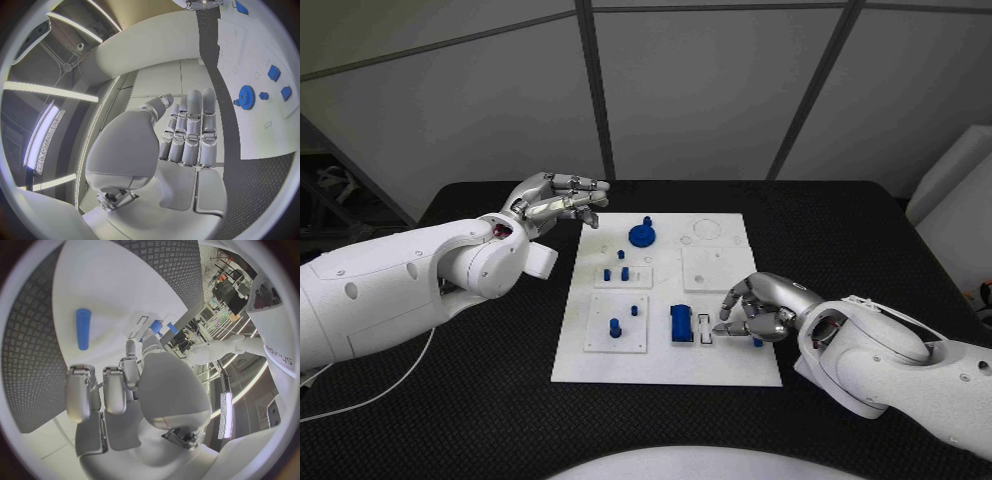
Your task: Assemble the parts on the task board
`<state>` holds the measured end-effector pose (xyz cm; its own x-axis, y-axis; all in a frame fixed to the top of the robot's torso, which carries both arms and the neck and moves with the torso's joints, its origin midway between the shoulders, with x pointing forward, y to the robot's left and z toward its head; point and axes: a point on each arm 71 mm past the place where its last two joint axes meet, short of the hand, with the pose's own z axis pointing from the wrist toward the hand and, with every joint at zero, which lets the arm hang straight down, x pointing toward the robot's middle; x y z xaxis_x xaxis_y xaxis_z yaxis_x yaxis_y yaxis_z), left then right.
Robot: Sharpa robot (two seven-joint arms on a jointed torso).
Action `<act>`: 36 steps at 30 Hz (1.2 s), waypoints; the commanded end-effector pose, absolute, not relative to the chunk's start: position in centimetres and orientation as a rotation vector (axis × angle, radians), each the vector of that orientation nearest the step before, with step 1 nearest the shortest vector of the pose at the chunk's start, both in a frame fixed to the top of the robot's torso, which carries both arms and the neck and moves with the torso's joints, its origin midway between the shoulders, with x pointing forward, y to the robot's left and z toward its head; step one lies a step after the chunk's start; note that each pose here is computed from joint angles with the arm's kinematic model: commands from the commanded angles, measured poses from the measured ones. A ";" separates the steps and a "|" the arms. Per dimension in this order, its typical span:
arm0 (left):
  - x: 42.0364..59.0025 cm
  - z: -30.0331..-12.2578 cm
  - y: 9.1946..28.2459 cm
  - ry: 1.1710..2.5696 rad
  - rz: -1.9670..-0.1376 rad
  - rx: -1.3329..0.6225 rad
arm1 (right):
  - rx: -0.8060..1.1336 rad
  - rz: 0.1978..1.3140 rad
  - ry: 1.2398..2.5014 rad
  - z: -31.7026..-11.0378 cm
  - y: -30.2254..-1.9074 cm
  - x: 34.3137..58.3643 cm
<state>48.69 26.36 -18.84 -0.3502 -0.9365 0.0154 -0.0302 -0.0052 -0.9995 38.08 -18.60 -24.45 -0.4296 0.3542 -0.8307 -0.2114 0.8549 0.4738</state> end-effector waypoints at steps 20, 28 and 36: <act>48.7 -18.8 25.9 1.491 -1.483 -1.042 | 0.175 0.465 1.876 -24.1 -23.9 38.1; 48.6 -18.9 26.0 1.492 -1.481 -1.044 | 0.154 0.443 1.856 -23.9 -23.9 38.0; 48.6 -18.9 26.1 1.492 -1.479 -1.045 | 0.118 0.393 1.902 -24.3 -24.0 37.9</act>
